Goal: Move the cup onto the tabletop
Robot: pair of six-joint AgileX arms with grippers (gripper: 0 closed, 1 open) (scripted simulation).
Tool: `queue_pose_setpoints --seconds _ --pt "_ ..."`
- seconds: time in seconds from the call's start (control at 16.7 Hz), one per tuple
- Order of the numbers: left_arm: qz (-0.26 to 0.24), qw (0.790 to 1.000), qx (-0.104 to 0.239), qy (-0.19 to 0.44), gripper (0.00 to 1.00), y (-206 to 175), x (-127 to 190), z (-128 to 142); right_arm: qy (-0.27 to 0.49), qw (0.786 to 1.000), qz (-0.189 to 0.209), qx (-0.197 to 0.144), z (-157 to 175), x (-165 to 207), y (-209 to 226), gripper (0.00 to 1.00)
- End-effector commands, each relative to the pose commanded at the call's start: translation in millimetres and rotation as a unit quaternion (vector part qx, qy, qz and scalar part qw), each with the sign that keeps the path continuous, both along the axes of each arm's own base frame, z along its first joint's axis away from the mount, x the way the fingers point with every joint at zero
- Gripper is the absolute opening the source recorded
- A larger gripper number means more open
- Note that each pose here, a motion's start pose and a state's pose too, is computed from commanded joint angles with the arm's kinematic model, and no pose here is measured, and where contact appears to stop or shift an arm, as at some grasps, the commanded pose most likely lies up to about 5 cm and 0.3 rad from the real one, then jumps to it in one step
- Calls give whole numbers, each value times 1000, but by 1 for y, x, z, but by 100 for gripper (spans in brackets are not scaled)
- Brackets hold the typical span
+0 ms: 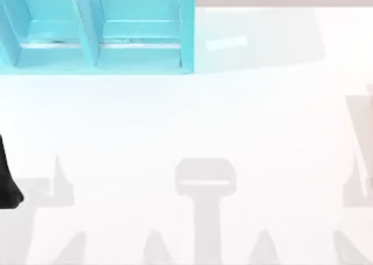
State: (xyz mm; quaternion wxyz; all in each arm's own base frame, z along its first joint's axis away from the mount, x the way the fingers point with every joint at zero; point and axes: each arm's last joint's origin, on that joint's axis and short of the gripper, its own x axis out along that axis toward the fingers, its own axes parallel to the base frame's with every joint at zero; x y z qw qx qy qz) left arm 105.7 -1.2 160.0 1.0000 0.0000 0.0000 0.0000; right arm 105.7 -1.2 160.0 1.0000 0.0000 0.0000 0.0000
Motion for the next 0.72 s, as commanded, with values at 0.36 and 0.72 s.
queue_pose_setpoints --seconds 0.36,0.72 --pt "0 1000 0 0 100 0 0 0 53 998 -23 -23 17 1 -5 100" --pt "0 1000 0 0 100 0 0 0 276 956 -74 -73 73 29 -28 100"
